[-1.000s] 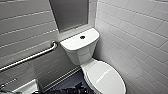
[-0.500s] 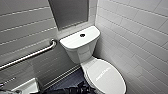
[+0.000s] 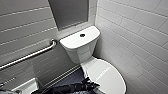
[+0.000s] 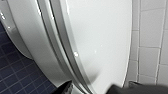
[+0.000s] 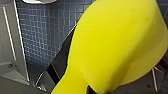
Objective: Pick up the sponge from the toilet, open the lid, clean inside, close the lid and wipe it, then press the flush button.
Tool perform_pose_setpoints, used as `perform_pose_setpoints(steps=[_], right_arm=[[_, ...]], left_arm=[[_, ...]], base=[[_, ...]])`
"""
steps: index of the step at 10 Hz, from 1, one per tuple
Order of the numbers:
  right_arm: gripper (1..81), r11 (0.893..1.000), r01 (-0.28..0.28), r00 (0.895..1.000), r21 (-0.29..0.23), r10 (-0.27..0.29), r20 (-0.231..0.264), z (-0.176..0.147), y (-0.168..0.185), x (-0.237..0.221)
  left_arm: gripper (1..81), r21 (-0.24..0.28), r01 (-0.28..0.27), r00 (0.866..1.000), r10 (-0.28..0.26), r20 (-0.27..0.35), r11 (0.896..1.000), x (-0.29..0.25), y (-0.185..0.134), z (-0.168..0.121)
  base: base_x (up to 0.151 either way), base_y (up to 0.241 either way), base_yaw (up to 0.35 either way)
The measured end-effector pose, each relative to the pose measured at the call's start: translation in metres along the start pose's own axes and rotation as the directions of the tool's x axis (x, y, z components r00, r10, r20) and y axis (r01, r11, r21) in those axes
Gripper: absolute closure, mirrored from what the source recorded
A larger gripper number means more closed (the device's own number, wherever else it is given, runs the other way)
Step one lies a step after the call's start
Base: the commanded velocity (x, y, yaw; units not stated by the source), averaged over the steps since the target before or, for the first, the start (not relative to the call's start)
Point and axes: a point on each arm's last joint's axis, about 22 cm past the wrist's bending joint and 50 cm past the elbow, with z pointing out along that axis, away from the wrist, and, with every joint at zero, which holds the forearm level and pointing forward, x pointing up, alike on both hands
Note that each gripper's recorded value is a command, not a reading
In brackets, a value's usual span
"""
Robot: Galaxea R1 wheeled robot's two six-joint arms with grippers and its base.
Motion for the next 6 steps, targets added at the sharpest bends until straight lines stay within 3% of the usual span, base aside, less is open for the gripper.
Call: perform_pose_setpoints(steps=[1,4,6], right_arm=[[81.1,1.000,-0.003,1.000,0.001,0.003,0.000,0.001,0.000,-0.001],[81.1,1.000,-0.007,1.000,0.007,0.007,0.003,0.004,-0.003,-0.004],[81.1,1.000,-0.009,1.000,0.009,0.009,0.005,0.009,-0.004,-0.007]], left_arm=[[1.0,0.001,0.051,0.999,-0.051,-0.005,0.999,0.002,-0.002,0.000],[1.0,0.026,0.124,0.992,-0.123,-0.038,0.992,0.014,-0.015,0.001],[1.0,0.014,0.117,0.992,-0.117,-0.041,0.993,0.020,0.001,0.010]], base=[[0.000,0.000,0.000],[0.000,0.000,0.000],[0.000,0.000,0.000]])
